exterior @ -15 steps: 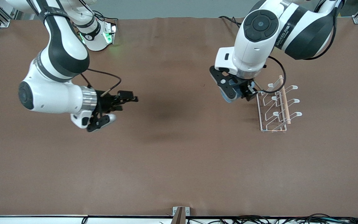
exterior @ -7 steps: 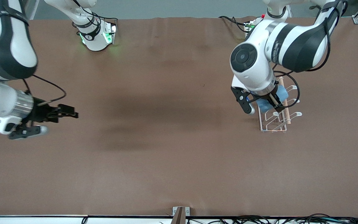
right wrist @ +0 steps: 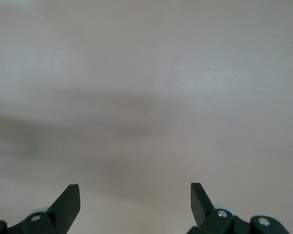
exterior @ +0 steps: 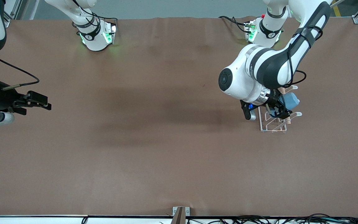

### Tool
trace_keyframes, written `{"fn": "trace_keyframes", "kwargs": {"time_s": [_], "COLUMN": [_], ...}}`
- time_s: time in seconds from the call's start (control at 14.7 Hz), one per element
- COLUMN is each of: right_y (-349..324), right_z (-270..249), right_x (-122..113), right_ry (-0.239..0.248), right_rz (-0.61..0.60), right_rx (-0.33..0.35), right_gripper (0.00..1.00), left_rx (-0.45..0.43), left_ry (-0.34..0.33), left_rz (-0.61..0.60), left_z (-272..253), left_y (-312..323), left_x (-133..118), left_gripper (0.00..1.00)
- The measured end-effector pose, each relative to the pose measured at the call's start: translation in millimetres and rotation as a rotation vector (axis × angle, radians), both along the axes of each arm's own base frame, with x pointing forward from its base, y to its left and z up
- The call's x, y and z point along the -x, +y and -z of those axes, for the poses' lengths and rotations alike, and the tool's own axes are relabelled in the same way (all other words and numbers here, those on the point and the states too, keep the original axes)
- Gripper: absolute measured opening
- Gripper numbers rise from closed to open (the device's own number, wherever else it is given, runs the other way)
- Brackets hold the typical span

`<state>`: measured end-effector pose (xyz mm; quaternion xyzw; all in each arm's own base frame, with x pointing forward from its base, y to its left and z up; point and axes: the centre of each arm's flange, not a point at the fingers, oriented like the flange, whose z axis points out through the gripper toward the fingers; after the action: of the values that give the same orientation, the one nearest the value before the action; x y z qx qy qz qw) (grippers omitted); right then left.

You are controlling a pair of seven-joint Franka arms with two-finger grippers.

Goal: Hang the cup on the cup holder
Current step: 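Lower the cup onto a rack hook with the left gripper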

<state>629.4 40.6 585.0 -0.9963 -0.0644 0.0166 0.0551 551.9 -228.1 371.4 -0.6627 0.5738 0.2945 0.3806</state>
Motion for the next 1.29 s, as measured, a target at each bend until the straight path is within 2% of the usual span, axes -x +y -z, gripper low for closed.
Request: {"fn": "trace_keyframes", "kwargs": {"time_s": [0.2, 0.41, 0.68, 0.89, 1.09, 1.29], "right_y": [38, 49, 48, 35, 24, 20], "right_z": [7, 0, -41, -76, -91, -86], "right_x": [0, 8, 50, 77, 82, 85], "right_ry": [0.002, -0.004, -0.05, -0.077, -0.1, -0.059], "right_rz": [0.041, 0.077, 0.114, 0.144, 0.164, 0.169], "right_rx": [0.029, 0.042, 0.063, 0.073, 0.072, 0.08], "right_gripper": [1.0, 1.0, 1.0, 1.0, 1.0, 1.0], "left_rx": [-0.051, -0.093, -0.16, -0.186, -0.226, -0.252], "left_ry": [0.064, 0.123, 0.218, 0.239, 0.251, 0.255], "left_rz": [0.054, 0.114, 0.202, 0.217, 0.219, 0.214], "left_z": [25, 46, 64, 71, 74, 81], "left_y": [5, 5, 6, 8, 12, 15], "left_x": [3, 6, 4, 2, 1, 0], "left_gripper": [0.78, 0.78, 0.78, 0.78, 0.78, 0.78]}}
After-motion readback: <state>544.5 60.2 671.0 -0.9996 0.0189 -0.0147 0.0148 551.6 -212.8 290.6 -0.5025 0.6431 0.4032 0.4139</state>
